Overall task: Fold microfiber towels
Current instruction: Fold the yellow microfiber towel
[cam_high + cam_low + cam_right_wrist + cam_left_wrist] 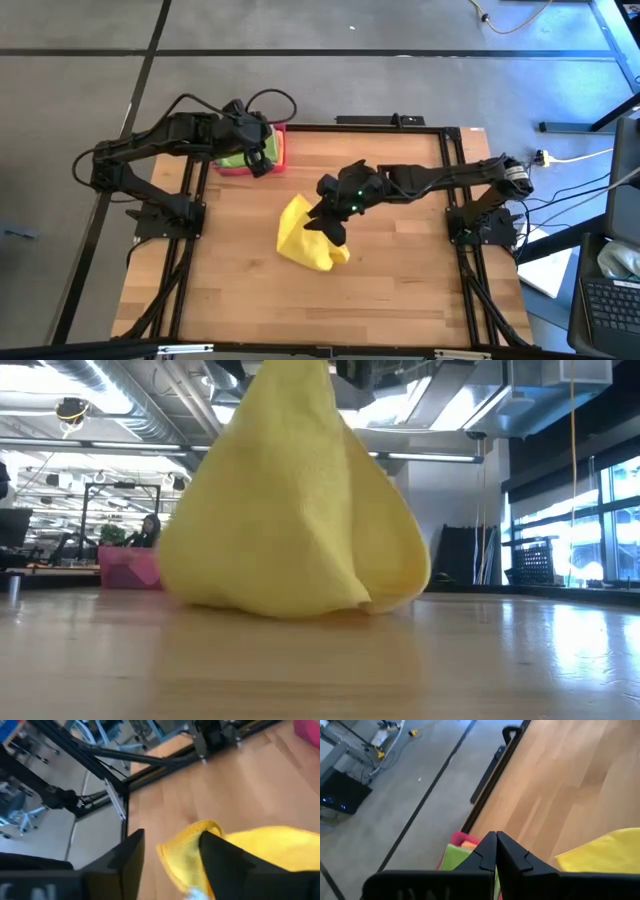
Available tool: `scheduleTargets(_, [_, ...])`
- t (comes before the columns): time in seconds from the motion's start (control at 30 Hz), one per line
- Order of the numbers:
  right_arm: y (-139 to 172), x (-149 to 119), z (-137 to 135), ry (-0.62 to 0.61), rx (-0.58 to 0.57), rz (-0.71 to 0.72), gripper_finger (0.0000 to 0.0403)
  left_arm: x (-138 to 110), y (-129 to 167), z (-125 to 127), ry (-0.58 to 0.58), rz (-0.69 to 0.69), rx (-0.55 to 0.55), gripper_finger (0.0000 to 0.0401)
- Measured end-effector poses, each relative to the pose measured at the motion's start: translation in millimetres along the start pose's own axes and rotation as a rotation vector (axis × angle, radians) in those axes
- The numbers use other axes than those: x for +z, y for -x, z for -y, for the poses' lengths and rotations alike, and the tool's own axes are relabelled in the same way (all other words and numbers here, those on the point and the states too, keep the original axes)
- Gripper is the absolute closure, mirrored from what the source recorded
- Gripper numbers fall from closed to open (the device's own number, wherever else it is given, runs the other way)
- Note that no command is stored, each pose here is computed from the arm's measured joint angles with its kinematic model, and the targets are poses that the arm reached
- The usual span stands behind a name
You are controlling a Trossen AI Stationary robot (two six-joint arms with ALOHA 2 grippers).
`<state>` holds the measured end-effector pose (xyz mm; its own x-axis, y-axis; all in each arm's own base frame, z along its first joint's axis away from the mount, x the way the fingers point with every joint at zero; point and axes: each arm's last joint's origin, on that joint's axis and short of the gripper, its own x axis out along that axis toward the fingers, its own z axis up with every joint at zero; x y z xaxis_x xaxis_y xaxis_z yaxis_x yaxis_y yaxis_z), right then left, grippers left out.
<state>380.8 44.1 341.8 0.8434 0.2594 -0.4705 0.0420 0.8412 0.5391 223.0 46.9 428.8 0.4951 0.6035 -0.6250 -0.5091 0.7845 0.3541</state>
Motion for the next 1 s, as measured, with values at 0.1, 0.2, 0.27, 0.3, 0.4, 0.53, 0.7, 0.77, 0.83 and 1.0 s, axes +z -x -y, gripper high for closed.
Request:
scheduleTargets(0.1, [4.9, 3.0, 5.8, 0.003, -0.036, -0.022, 0.0193, -2.7, -0.6, 1.1, 0.006, -0.024, -0.002, 0.0400])
scheduleTargets(0.2, [10.0, 8.2, 10.6, -0.009, -0.054, -0.047, 0.0172, -6.8, -4.4, 5.1, 0.023, -0.045, -0.005, 0.0399])
scheduleTargets(0.27, [13.2, 13.5, 9.2, -0.011, -0.002, -0.057, 0.0166, -11.4, -6.8, 9.6, 0.039, -0.062, -0.010, 0.0399])
scheduleTargets(0.3, [14.8, 15.3, 7.9, -0.015, 0.052, -0.079, 0.0165, -13.5, -7.3, 11.6, 0.050, -0.066, -0.013, 0.0400])
scheduleTargets(0.4, [18.3, 16.0, 5.3, -0.004, 0.220, -0.176, 0.0165, -21.4, -11.4, 20.8, 0.085, -0.090, -0.023, 0.0400])
scheduleTargets(0.53, [25.3, 9.3, 25.8, 0.037, 0.106, -0.280, 0.0171, -34.1, -21.8, 35.1, 0.131, -0.139, -0.022, 0.0398])
scheduleTargets(0.7, [37.7, -3.3, 55.4, 0.160, -0.237, -0.421, 0.0180, -57.0, -44.7, 57.6, 0.225, -0.191, -0.008, 0.0399])
scheduleTargets(0.77, [42.5, -7.0, 63.5, 0.166, -0.279, -0.485, 0.0182, -70.7, -58.0, 68.6, 0.278, -0.210, 0.000, 0.0398])
scheduleTargets(0.83, [42.9, -11.9, 73.1, 0.164, -0.281, -0.526, 0.0184, -86.6, -74.6, 80.1, 0.342, -0.217, 0.005, 0.0399])
scheduleTargets(1.0, [37.9, -31.1, 98.3, 0.187, -0.293, -0.621, 0.0190, -120.9, -113.0, 96.3, 0.535, -0.227, -0.049, 0.0390])
